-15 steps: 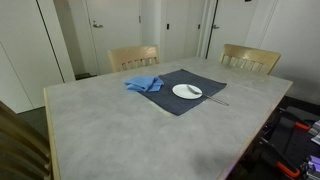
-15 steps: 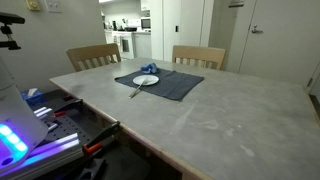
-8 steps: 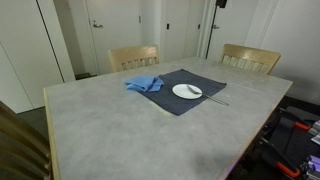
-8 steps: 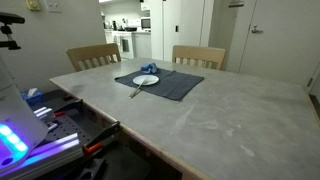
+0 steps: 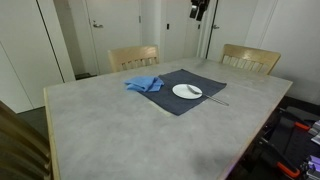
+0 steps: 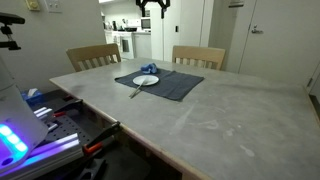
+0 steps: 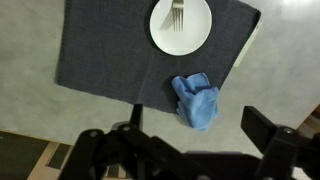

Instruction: Move the blue cloth to the right

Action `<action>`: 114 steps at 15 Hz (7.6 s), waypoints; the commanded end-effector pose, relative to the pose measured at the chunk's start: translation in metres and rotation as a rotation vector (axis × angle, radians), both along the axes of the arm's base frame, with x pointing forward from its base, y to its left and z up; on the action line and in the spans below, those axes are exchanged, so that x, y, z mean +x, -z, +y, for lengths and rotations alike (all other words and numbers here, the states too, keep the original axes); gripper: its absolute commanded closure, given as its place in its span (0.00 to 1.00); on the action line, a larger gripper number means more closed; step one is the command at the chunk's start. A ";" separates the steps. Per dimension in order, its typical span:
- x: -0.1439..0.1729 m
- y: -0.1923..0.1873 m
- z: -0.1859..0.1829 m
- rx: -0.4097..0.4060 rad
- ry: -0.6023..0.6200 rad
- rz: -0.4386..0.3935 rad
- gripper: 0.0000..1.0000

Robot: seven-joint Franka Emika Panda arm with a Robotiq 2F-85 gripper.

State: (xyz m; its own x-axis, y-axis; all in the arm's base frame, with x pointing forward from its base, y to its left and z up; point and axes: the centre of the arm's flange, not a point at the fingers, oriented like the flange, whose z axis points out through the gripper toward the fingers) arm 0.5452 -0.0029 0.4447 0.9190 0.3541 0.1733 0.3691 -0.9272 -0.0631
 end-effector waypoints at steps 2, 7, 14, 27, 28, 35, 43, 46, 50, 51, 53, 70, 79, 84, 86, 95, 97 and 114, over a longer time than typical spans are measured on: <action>0.039 0.037 0.020 0.016 -0.034 -0.002 0.00; 0.031 0.051 0.024 0.014 -0.027 0.047 0.00; 0.039 0.057 0.032 -0.025 0.006 0.085 0.00; 0.145 0.157 0.083 -0.016 -0.061 0.136 0.00; 0.150 0.167 0.087 -0.004 -0.062 0.143 0.00; 0.174 0.236 0.113 0.038 -0.110 0.240 0.00; 0.188 0.263 0.122 0.048 -0.123 0.309 0.00; 0.192 0.265 0.122 0.047 -0.124 0.319 0.00; 0.195 0.267 0.123 0.050 -0.128 0.327 0.00; 0.194 0.269 0.124 0.050 -0.129 0.333 0.00; 0.193 0.270 0.126 0.053 -0.129 0.346 0.00; 0.194 0.268 0.120 0.122 -0.130 0.388 0.96; 0.192 0.225 0.081 0.298 -0.118 0.346 0.98; 0.184 0.203 0.026 0.260 -0.040 0.351 0.98; 0.180 0.189 0.003 0.211 0.001 0.292 0.98; 0.147 0.188 -0.072 -0.011 0.109 0.433 0.98; 0.136 0.201 -0.082 -0.034 0.187 0.410 0.98; 0.083 0.225 -0.118 -0.230 0.612 0.250 0.98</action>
State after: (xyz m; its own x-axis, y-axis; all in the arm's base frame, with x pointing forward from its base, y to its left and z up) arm 0.6519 -0.1243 0.2071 0.9737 -0.1875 -0.1294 -0.1769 -0.9802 0.0891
